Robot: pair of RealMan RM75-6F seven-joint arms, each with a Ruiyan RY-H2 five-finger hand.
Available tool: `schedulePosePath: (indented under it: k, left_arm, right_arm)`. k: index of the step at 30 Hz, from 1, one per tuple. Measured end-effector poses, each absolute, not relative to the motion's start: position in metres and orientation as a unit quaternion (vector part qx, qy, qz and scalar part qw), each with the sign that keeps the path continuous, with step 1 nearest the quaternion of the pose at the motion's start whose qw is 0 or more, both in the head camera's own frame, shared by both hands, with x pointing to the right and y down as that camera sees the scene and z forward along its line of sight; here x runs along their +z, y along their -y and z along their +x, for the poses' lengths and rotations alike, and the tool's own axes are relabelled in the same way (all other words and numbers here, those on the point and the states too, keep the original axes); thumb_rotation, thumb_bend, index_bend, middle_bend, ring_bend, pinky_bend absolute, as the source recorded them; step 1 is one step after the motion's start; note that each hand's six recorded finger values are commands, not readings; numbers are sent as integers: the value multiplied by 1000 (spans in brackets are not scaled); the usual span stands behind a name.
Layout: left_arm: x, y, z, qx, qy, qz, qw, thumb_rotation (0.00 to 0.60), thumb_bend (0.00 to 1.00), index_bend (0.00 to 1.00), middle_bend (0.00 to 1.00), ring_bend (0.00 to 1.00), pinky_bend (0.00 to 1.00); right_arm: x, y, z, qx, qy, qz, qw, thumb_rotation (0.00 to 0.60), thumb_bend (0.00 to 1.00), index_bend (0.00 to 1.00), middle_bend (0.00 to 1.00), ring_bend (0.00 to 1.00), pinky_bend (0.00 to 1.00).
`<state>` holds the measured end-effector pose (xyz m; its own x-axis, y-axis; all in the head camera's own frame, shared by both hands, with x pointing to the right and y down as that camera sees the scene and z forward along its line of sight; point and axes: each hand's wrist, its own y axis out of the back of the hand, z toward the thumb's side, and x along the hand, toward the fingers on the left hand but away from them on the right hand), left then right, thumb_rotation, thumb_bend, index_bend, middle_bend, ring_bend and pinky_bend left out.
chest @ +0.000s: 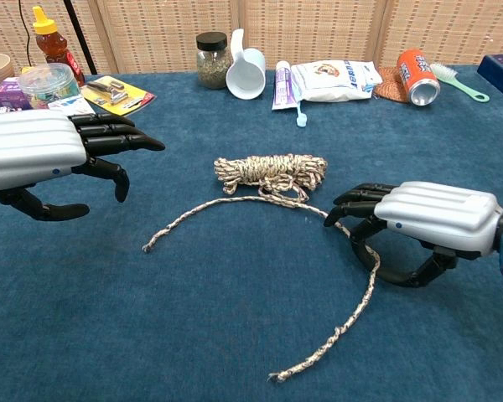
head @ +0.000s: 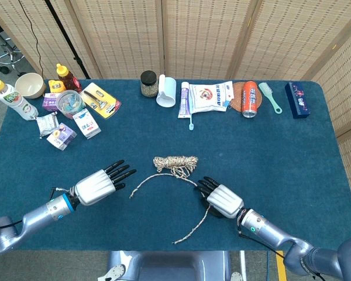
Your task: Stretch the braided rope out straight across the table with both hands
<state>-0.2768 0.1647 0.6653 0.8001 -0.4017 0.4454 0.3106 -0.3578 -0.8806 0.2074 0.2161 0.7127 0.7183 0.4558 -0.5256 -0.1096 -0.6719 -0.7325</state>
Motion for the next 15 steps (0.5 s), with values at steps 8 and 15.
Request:
schedulePosePath:
  k: [8, 15]
  left_arm:
    - [683, -167, -258, -308, -23, -762, 568, 600, 377, 349, 0, 0, 0]
    - [695, -170, -246, -301, -24, -764, 571, 600, 377, 349, 0, 0, 0]
  right_arm:
    - [716, -216, 210, 366, 104, -841, 385, 600, 479, 576, 160, 0, 0]
    - [720, -216, 213, 372, 106, -841, 378, 600, 479, 576, 160, 0, 0]
